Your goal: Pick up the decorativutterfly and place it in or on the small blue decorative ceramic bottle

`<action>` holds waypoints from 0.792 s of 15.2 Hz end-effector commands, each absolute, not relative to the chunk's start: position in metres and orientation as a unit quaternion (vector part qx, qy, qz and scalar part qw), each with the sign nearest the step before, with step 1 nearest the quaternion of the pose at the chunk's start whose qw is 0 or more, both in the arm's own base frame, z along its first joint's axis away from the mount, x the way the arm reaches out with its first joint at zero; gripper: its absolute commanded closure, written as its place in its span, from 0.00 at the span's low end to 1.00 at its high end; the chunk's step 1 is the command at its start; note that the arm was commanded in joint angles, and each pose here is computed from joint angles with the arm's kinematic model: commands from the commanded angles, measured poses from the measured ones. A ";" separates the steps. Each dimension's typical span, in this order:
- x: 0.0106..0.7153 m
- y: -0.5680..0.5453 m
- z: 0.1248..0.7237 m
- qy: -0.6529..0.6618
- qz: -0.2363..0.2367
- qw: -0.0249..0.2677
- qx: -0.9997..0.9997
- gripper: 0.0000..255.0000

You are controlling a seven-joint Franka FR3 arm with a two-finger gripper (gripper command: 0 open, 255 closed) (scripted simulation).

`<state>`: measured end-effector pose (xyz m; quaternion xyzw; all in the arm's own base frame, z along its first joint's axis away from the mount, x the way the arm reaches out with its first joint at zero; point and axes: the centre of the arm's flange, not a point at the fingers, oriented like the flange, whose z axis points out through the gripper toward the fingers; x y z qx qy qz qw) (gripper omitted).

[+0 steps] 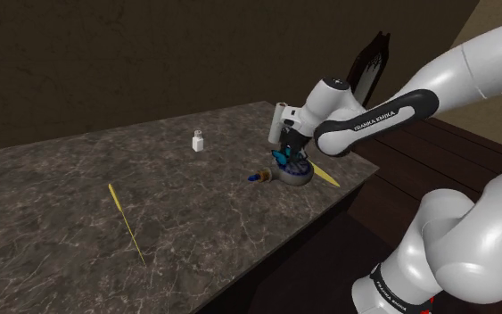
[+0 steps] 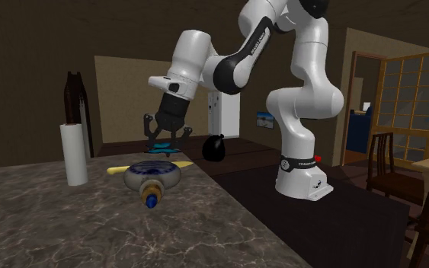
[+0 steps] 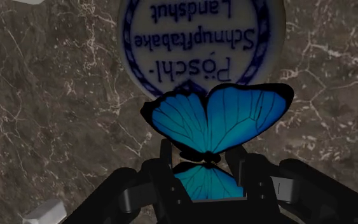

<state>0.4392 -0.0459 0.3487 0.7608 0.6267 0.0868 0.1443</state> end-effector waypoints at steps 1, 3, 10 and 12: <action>0.448 -0.071 0.347 0.628 0.086 0.145 0.760 1.00; 0.460 -0.095 0.347 0.628 0.086 0.145 0.760 1.00; 0.464 -0.104 0.315 0.628 0.086 0.145 0.760 1.00; 0.464 -0.104 0.304 0.628 0.086 0.145 0.760 1.00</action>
